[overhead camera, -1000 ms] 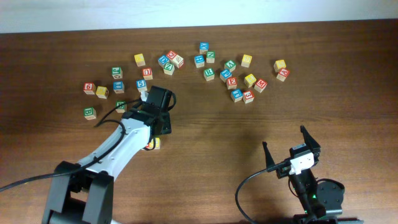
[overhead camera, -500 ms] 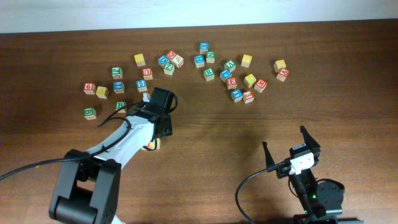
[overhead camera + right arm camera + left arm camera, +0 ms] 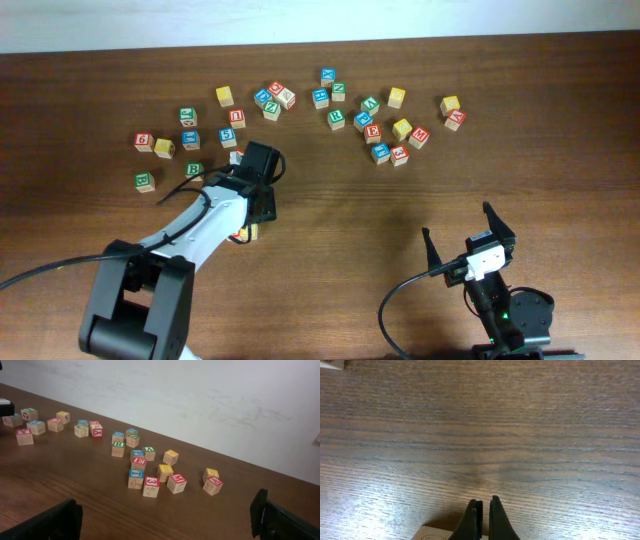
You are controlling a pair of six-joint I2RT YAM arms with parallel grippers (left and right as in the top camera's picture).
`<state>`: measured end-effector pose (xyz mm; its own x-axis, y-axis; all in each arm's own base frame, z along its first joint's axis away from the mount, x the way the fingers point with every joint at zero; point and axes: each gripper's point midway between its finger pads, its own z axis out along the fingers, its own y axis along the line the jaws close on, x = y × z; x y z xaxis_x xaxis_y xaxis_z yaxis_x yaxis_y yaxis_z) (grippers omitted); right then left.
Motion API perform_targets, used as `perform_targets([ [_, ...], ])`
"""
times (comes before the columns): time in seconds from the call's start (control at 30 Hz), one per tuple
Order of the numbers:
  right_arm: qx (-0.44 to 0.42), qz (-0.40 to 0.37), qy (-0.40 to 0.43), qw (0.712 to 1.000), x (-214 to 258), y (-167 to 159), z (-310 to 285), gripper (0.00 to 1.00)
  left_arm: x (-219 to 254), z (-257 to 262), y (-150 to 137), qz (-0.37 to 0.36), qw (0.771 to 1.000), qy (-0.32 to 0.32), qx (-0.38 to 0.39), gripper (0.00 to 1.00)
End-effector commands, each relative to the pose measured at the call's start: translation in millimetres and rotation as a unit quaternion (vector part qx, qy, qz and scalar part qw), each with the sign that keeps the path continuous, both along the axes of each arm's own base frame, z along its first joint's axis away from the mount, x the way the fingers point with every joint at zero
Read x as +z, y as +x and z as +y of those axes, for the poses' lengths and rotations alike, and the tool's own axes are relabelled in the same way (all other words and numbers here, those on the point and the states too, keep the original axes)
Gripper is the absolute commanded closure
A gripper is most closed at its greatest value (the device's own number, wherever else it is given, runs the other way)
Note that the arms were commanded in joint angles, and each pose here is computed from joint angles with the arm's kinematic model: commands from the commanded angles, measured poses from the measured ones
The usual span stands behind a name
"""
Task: Spell out ICRA
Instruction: 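Raise the left gripper away from the placed I and C blocks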
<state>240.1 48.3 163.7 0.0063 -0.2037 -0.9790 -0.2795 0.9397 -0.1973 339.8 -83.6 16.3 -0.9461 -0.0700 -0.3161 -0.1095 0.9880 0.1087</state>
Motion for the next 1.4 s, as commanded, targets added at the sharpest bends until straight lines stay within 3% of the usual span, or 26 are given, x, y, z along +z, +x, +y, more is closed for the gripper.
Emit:
perform_targets([
  [0.0,0.009,0.002,0.002,1.0,-2,-1,3,0.02,0,3,2,-0.002,1.0,0.005,0.009,1.0],
  [1.07,0.009,0.002,0.002,1.0,-2,-1,3,0.02,-3,3,-8,0.021,1.0,0.004,0.007,1.0],
  [1.37,0.009,0.002,0.002,1.0,-2,-1,3,0.02,9,9,22,-0.048,0.998,0.019,0.022,0.96],
])
